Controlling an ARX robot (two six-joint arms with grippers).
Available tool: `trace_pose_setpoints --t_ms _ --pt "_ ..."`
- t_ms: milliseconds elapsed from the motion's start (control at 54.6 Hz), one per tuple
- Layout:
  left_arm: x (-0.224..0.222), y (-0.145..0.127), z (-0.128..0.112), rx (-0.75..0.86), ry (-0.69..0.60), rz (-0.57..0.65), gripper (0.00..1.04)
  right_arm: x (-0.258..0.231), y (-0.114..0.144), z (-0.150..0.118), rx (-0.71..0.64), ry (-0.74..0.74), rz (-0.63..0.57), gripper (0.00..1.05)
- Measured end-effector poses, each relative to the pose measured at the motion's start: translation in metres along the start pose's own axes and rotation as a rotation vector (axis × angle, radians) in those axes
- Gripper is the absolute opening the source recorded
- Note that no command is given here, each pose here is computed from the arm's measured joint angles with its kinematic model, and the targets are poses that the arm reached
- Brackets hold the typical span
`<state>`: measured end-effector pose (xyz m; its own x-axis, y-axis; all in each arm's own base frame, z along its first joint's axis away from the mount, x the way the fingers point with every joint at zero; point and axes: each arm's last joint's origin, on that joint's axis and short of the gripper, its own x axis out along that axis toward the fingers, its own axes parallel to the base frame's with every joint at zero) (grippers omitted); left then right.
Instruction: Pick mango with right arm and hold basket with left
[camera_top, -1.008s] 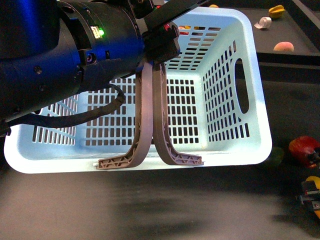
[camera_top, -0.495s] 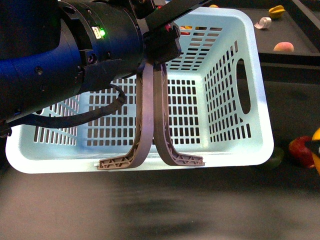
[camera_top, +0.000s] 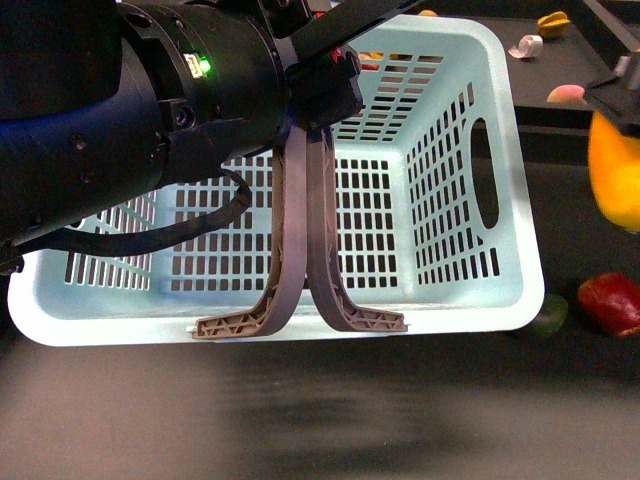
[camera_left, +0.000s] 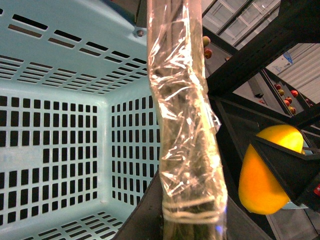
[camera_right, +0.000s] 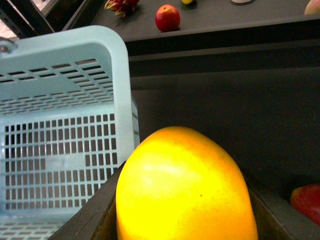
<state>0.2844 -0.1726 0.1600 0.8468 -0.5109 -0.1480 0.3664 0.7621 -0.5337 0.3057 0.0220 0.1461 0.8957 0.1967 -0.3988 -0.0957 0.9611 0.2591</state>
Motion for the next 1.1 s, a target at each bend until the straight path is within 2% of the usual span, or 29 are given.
trace_pose_setpoints --t_ms 312,568,715,861,898,1026,1100 --pt "0.0 0.0 0.0 0.0 0.001 0.0 0.08 0.042 0.057 -0.005 0.078 -0.029 -0.004 0.53" --pt "0.0 0.0 0.0 0.0 0.0 0.001 0.08 0.054 0.083 -0.007 0.085 -0.03 0.013 0.53" --pt "0.0 0.0 0.0 0.0 0.0 0.001 0.08 0.051 0.087 -0.005 0.084 -0.056 0.027 0.74" --pt "0.0 0.0 0.0 0.0 0.003 -0.004 0.08 0.028 0.087 0.003 0.086 -0.108 0.064 0.97" --pt "0.0 0.0 -0.001 0.003 0.008 -0.006 0.08 0.019 0.086 0.007 0.088 -0.126 0.075 0.99" --pt "-0.001 0.001 -0.002 0.003 0.009 0.003 0.08 -0.016 0.077 0.014 0.082 -0.175 0.079 0.97" --pt "-0.002 0.002 -0.002 0.007 0.005 0.01 0.08 -0.051 0.063 0.016 0.072 -0.214 0.039 0.97"
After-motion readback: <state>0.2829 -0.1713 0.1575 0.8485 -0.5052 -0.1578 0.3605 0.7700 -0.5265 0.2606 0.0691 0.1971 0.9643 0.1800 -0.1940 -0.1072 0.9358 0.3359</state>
